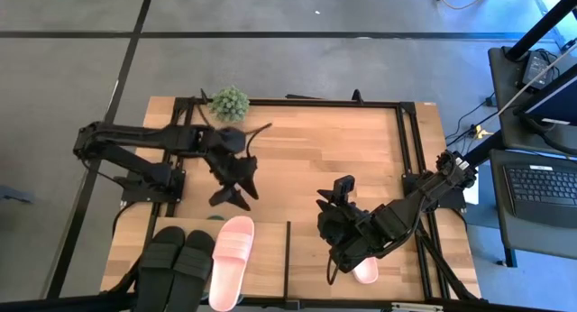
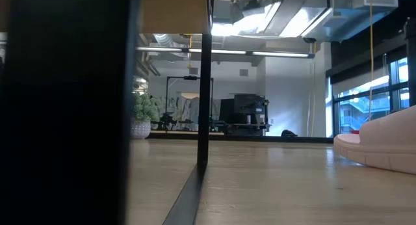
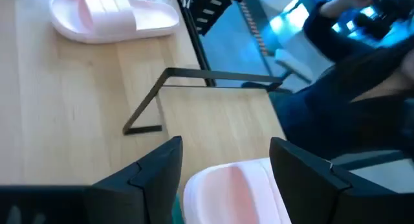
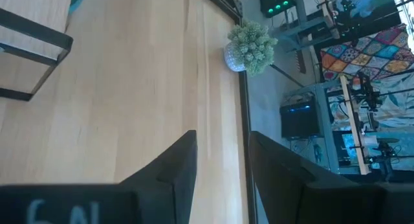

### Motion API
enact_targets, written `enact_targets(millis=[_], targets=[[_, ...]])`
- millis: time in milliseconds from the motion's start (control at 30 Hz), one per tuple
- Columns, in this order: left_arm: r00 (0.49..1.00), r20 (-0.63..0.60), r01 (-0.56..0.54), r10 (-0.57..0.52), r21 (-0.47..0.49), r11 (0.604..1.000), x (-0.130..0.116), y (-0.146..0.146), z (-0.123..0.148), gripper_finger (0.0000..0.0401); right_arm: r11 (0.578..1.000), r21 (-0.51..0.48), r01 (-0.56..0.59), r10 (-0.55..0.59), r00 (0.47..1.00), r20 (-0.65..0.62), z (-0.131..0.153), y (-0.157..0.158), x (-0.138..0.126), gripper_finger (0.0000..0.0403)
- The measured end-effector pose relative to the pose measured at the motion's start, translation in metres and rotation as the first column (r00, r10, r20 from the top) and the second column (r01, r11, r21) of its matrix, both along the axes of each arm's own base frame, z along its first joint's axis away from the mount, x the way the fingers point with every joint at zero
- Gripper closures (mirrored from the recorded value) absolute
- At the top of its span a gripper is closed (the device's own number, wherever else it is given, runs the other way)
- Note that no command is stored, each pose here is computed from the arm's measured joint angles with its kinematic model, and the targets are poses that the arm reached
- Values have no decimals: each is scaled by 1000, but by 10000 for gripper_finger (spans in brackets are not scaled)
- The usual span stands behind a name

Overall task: Pick and place slides into the shelf
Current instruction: Put the left pink slipper on the shelf

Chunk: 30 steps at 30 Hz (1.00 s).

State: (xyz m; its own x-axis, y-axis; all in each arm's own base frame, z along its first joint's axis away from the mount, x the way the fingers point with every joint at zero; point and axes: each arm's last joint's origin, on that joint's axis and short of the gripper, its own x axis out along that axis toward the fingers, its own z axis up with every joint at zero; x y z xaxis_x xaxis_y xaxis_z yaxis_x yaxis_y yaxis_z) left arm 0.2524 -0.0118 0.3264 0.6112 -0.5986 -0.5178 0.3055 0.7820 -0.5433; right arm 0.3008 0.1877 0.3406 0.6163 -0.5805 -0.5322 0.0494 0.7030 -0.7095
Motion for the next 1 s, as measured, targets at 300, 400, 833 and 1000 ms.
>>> enact_targets(millis=[300,400,833,1000], targets=[[998,-62,36,-24,214,976,16,-60,-27,177,1000,-11,-2,2,1000,-14,0,-1,-1,260],[996,-15,91,-91,245,965,20,-81,-31,177,1000,-11,0,0,1000,-14,-1,-1,-1,260],[998,-17,-44,58,452,891,20,-112,-7,177,1000,-3,7,-7,1000,-7,-1,-1,-1,260],[977,-164,-32,134,508,861,41,-122,-5,177,1000,8,16,-17,1000,3,-1,-1,-1,260]])
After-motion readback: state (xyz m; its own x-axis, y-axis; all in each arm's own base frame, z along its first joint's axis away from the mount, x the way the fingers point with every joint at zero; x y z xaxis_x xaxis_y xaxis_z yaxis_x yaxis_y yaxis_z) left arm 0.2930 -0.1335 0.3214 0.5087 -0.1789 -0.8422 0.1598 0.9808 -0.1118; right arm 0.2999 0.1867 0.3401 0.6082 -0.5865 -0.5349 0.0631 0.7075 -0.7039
